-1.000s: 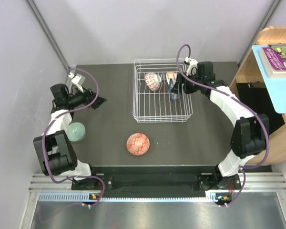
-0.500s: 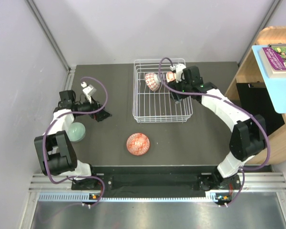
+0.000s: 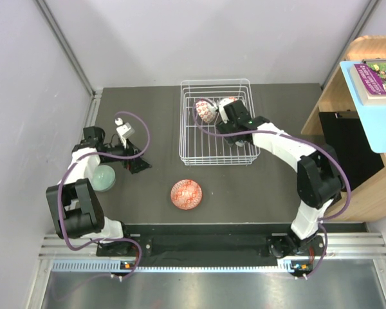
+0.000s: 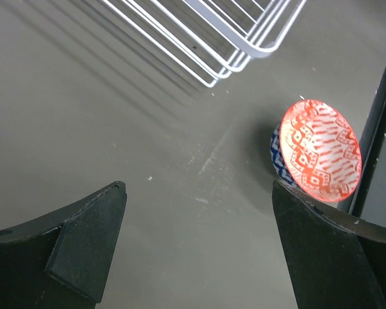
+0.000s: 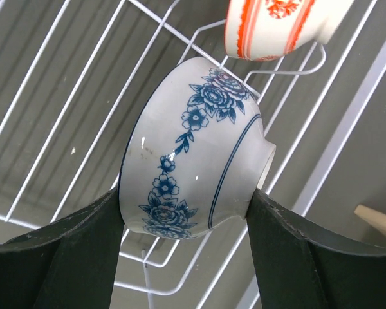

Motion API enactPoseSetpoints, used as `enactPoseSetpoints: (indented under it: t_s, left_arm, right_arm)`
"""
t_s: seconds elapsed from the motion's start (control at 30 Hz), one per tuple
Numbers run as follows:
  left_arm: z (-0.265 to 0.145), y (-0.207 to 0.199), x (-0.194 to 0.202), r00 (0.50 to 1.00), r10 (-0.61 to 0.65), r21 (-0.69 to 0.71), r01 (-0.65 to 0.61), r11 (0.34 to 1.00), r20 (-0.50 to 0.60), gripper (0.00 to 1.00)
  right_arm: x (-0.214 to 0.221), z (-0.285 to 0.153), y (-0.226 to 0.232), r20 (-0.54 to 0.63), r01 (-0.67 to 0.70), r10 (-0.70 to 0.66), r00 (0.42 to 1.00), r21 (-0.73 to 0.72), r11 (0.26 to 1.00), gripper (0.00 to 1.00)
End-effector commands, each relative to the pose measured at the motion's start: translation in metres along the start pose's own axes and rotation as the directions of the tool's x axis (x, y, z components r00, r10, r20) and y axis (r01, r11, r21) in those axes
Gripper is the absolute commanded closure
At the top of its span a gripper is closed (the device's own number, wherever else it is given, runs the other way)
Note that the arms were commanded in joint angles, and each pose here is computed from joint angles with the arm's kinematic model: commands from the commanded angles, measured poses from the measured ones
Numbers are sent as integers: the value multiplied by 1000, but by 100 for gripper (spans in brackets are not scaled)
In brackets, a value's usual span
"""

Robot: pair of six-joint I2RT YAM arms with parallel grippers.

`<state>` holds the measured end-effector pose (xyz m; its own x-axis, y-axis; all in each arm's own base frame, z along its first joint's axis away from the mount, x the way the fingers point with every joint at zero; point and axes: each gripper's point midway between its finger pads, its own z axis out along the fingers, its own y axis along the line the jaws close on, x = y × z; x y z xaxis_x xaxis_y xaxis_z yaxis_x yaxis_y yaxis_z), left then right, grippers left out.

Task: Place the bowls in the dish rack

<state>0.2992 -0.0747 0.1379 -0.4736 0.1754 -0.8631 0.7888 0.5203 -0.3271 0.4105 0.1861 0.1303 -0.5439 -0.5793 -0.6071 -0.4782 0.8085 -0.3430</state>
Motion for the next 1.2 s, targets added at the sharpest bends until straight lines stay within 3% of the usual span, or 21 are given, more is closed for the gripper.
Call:
enactPoseSetpoints:
  t_s: [0.0, 0.37, 0.9, 1.03, 1.17]
  left_arm:
    - [-3, -14, 0, 998, 61, 52, -61, 997, -1, 1]
    - [-3, -29, 13, 997, 80, 82, -78, 994, -14, 1]
    - [-5, -42, 19, 995, 97, 118, -95, 988, -15, 1]
    - [-6, -48, 22, 992, 126, 145, -122, 982, -19, 1]
    - [-8, -54, 24, 992, 128, 165, -123, 979, -19, 1]
  right_arm:
    - [-38, -8, -21, 70, 39, -51, 996, 155, 987, 100]
    - [-32, 10, -11, -9, 150, -153, 988, 257, 955, 100]
    - [-13, 49, 10, -133, 304, -276, 952, 295, 906, 98]
    - [-11, 54, 15, -158, 345, -310, 938, 303, 888, 79]
    - [-10, 57, 20, -168, 365, -328, 930, 295, 883, 53]
